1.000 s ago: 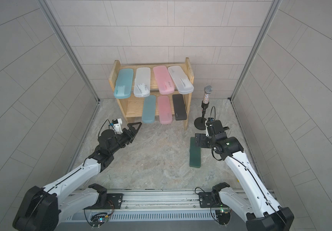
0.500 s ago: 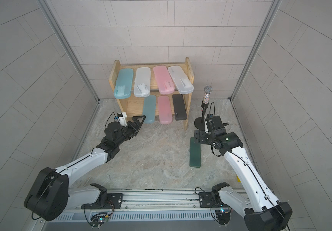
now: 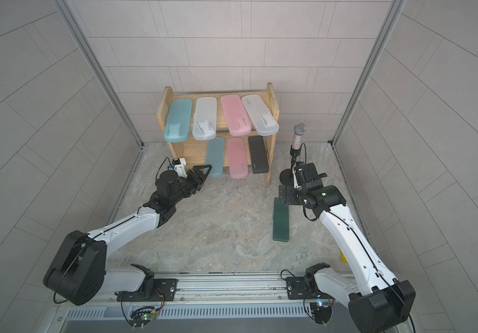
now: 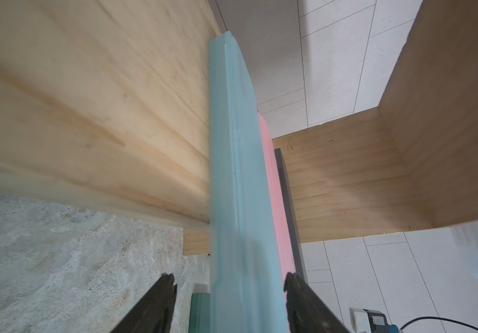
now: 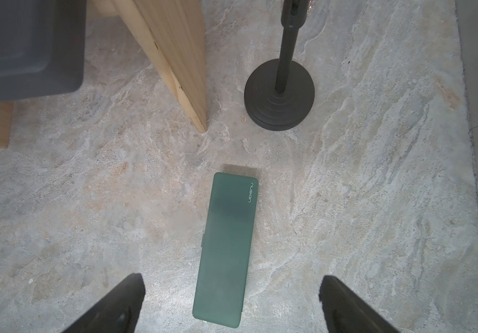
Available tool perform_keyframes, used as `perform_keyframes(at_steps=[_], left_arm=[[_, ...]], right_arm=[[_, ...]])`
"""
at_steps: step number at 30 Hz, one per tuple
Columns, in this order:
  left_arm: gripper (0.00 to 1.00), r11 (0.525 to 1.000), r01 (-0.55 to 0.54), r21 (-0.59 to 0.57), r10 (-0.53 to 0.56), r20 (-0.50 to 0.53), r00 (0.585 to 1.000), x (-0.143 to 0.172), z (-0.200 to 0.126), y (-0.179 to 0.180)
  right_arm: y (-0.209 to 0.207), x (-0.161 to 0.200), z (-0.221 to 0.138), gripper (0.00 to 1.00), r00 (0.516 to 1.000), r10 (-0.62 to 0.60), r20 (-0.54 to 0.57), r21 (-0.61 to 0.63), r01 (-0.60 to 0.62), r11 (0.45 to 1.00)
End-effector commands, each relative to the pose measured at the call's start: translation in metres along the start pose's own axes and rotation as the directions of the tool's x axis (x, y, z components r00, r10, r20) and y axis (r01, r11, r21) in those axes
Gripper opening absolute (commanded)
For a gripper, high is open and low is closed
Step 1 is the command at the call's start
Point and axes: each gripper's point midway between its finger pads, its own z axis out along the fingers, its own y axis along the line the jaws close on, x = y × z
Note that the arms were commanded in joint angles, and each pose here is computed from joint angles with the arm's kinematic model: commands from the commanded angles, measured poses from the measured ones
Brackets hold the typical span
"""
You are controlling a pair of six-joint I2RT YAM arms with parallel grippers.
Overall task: Remove the pencil cases from the shelf
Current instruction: Pick up the pencil case from the shelf.
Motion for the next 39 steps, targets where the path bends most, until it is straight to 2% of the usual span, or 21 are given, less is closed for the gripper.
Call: perform_keyframes(at_steps=[1,6,13,16,18,22,25,28,33,39], left_arm=[[0.60,0.998,-0.023,0.062,0.022,0.018,1.000,-0.002,0.003,-0.016],[0.28,0.997,-0.033,0.064,0.031,0.039,0.999,0.000,0.002,-0.013],[0.12,0.996,-0.075,0.040,0.072,0.070,0.995,-0.004,-0.015,-0.016],[0.09,0.988,-0.153,0.008,0.152,0.087,0.985,-0.004,-0.033,-0.015],[0.09,0.969,-0.244,-0.031,0.246,0.092,0.965,-0.002,-0.048,-0.010],[0.07,0.924,-0.379,-0.056,0.383,0.130,0.914,0.004,-0.083,0.003],[0.04,0.882,-0.471,0.008,0.462,0.181,0.868,0.013,-0.112,-0.001],[0.03,0.844,-0.530,0.075,0.499,0.252,0.829,0.022,-0.139,-0.004],[0.03,0.799,-0.589,0.125,0.518,0.354,0.778,0.026,-0.177,-0.016],[0.03,0.779,-0.604,0.169,0.507,0.398,0.765,0.029,-0.196,-0.025]], right_arm=[[-0.003,-0.005,-0.008,1.00,1.000,-0.010,0.019,0.010,0.010,1.000],[-0.009,-0.002,-0.009,1.00,1.000,-0.024,0.016,0.041,0.023,0.999],[-0.008,-0.004,-0.022,1.00,0.999,-0.027,0.045,0.029,0.025,0.999],[0.001,-0.007,-0.033,1.00,0.996,-0.001,0.085,-0.035,0.004,0.999],[0.018,-0.009,-0.043,1.00,0.990,0.060,0.125,-0.152,-0.040,0.988],[0.053,-0.014,-0.066,1.00,0.965,0.171,0.200,-0.367,-0.089,0.926],[0.079,-0.019,-0.088,1.00,0.945,0.219,0.245,-0.476,-0.080,0.876],[0.113,-0.019,-0.107,1.00,0.937,0.214,0.275,-0.559,-0.025,0.829],[0.181,-0.013,-0.113,1.00,0.951,0.098,0.293,-0.588,0.098,0.803],[0.242,-0.020,-0.111,1.00,0.951,0.066,0.303,-0.635,0.150,0.758]])
